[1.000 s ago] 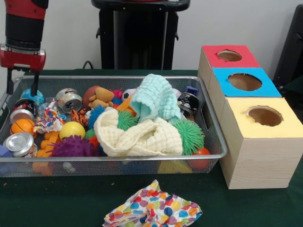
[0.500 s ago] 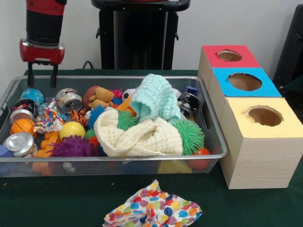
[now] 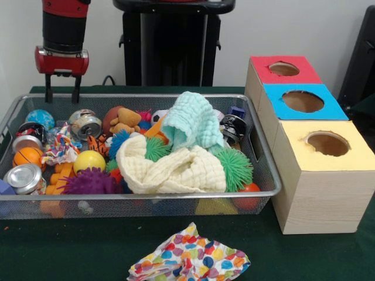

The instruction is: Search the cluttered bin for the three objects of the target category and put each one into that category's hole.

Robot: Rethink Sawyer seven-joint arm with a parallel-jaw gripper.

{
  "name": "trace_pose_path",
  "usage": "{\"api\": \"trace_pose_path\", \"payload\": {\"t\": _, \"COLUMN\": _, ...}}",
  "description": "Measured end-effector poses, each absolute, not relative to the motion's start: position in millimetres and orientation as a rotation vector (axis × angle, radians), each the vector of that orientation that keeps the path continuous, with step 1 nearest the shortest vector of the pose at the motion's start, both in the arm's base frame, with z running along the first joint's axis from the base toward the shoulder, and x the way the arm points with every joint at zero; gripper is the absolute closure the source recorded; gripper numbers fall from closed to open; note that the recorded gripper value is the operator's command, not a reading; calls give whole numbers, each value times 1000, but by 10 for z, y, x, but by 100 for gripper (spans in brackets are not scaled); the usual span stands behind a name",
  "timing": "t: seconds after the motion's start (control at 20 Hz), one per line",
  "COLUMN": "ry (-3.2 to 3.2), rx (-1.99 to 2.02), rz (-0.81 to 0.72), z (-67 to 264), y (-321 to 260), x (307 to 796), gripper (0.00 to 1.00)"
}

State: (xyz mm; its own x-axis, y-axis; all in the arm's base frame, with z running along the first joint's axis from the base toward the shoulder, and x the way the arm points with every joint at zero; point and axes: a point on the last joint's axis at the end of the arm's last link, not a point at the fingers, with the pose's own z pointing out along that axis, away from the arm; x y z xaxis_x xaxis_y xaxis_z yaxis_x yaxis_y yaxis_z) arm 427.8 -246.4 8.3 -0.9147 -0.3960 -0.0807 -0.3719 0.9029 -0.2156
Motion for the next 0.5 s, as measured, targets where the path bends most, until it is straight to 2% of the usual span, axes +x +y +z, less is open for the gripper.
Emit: {"api": "trace_pose_path", "payload": {"t": 0.5, "ry": 2940, "rx": -573, "rz": -265, "z": -3, "y": -2439, "x": 4247, "gripper": 0}}
